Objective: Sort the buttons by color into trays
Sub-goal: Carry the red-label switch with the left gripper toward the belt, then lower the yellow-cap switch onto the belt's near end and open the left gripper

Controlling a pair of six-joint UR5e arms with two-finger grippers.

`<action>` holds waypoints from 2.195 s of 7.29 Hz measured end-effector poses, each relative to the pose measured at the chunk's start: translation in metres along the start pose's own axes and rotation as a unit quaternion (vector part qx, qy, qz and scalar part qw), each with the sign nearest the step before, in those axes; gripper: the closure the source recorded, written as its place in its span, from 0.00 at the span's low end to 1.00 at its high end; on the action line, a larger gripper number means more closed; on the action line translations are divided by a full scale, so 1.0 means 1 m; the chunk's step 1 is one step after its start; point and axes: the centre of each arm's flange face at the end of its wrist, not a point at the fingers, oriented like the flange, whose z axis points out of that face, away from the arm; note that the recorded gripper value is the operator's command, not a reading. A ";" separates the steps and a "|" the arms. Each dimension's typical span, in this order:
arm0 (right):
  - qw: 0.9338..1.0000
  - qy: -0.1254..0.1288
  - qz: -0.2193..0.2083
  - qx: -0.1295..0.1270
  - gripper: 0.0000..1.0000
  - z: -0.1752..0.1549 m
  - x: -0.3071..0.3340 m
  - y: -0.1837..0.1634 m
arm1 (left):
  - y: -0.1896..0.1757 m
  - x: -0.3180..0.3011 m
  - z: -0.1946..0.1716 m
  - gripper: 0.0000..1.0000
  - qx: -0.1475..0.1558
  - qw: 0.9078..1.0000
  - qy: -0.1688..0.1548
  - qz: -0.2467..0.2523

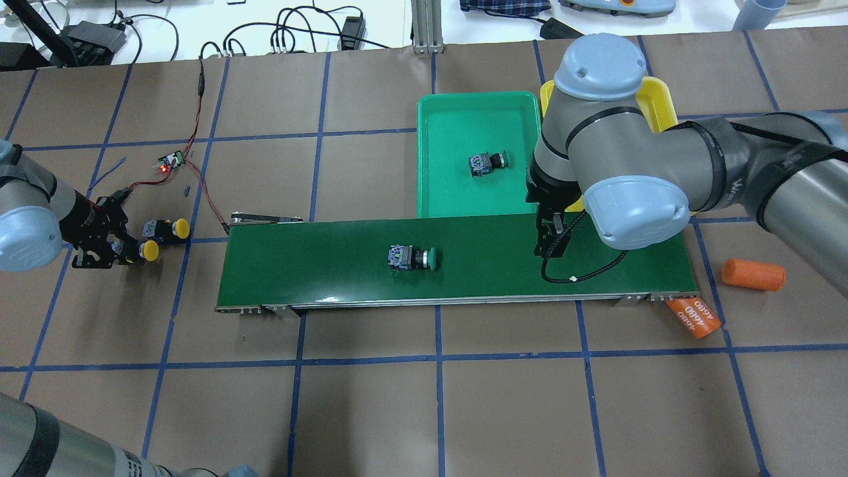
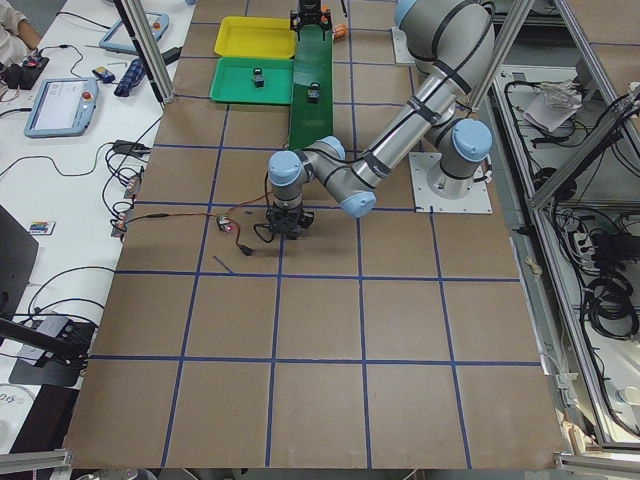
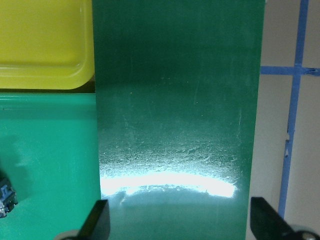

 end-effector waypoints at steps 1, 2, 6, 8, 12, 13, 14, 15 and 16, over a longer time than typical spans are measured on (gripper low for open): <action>1.000 0.000 -0.001 -0.001 0.00 0.000 0.001 0.000 | 0.000 0.001 -0.008 0.74 0.004 1.000 0.006 0.000; 1.000 0.002 -0.002 -0.004 0.00 0.001 0.001 0.001 | 0.004 0.001 -0.018 0.74 0.009 1.000 0.013 0.003; 1.000 0.016 0.013 -0.007 0.00 0.020 0.008 0.003 | 0.063 0.012 -0.064 0.77 -0.009 0.997 0.060 0.042; 1.000 0.007 0.017 -0.009 0.00 0.023 0.008 0.007 | 0.122 0.024 -0.079 0.77 -0.011 0.995 0.066 0.070; 1.000 -0.026 0.003 -0.014 0.00 0.029 0.003 0.024 | 0.232 0.025 -0.086 0.77 -0.022 0.991 0.057 0.119; 1.000 -0.026 0.003 -0.014 0.00 0.030 0.004 0.027 | 0.241 0.015 -0.076 0.77 -0.028 0.991 0.043 0.122; 1.000 -0.024 0.002 -0.014 0.00 0.032 0.005 0.031 | 0.248 0.001 -0.065 0.77 -0.033 0.991 0.030 0.123; 1.000 -0.020 0.001 -0.013 0.00 0.036 0.006 0.036 | 0.252 -0.012 -0.061 0.76 -0.035 0.992 0.024 0.123; 1.000 -0.017 0.003 -0.012 0.00 0.041 0.007 0.040 | 0.253 -0.019 -0.063 0.76 -0.032 0.992 0.025 0.123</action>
